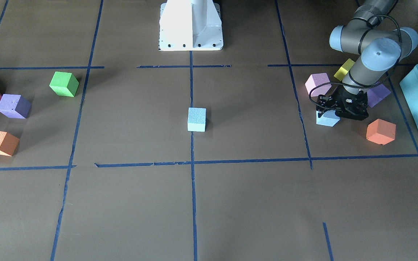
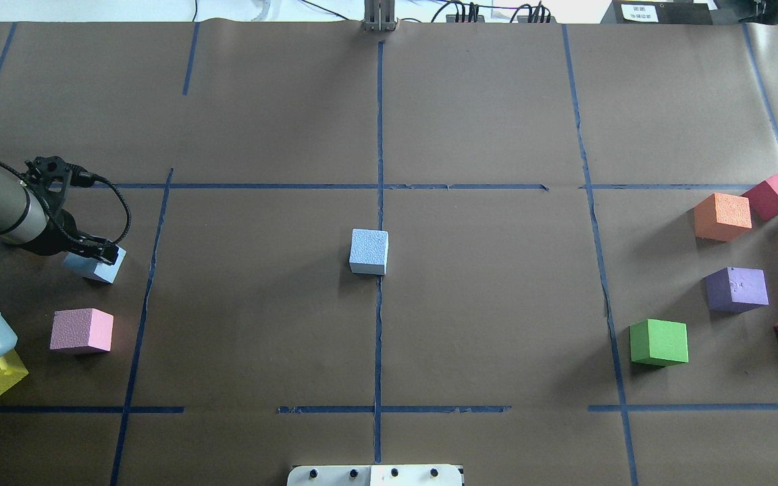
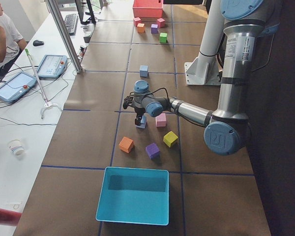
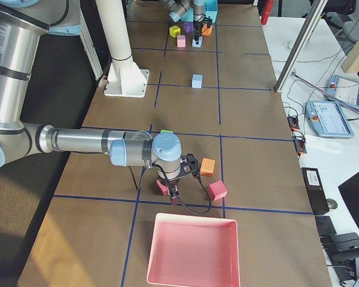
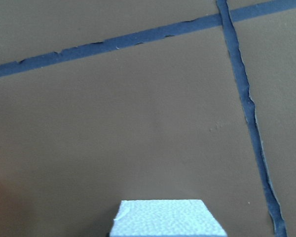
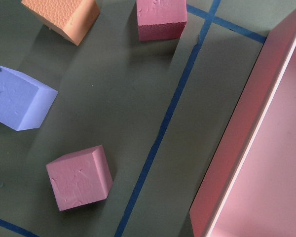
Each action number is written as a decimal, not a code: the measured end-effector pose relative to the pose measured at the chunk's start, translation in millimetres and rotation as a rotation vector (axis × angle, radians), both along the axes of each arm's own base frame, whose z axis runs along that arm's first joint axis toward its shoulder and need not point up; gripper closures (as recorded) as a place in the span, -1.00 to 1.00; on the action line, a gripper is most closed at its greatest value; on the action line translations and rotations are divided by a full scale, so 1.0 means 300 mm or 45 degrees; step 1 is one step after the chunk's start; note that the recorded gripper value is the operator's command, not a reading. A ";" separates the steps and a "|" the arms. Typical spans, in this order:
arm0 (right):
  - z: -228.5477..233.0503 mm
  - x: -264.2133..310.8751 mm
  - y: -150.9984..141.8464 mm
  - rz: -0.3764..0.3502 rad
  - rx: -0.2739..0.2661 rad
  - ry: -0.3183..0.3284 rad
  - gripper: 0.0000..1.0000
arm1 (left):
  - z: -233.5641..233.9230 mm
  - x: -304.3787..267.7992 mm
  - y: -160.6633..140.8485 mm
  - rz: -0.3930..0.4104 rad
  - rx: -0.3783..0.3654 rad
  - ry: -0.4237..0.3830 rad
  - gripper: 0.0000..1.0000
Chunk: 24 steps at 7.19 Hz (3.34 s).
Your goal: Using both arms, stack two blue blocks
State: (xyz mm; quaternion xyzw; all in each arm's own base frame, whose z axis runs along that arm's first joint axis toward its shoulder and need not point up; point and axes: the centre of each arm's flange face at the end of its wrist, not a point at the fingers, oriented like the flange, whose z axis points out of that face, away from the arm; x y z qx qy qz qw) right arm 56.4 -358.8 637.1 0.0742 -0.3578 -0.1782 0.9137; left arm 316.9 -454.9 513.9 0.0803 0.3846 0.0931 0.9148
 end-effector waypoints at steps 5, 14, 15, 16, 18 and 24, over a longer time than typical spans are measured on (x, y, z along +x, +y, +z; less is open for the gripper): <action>0.000 -0.001 0.001 0.000 -0.001 -0.008 -0.98 | -0.803 0.343 -0.082 -0.062 -0.130 0.074 0.90; 0.004 -0.001 0.003 0.000 -0.005 -0.007 -0.98 | -1.271 0.846 0.009 -0.161 -0.143 0.066 0.88; 0.005 -0.001 0.002 0.000 -0.005 -0.006 -0.98 | -1.269 0.851 0.005 -0.160 -0.143 0.062 0.88; 0.004 -0.001 0.001 0.000 -0.004 -0.006 -0.98 | -1.266 0.857 -0.001 -0.160 -0.145 0.056 0.88; 0.005 -0.001 0.002 0.000 -0.005 -0.005 -0.98 | -1.268 0.864 -0.012 -0.167 -0.152 0.052 0.75; 0.008 -0.001 0.001 0.000 -0.007 -0.003 -0.98 | -1.296 0.853 -0.033 -0.211 -0.184 0.068 -1.00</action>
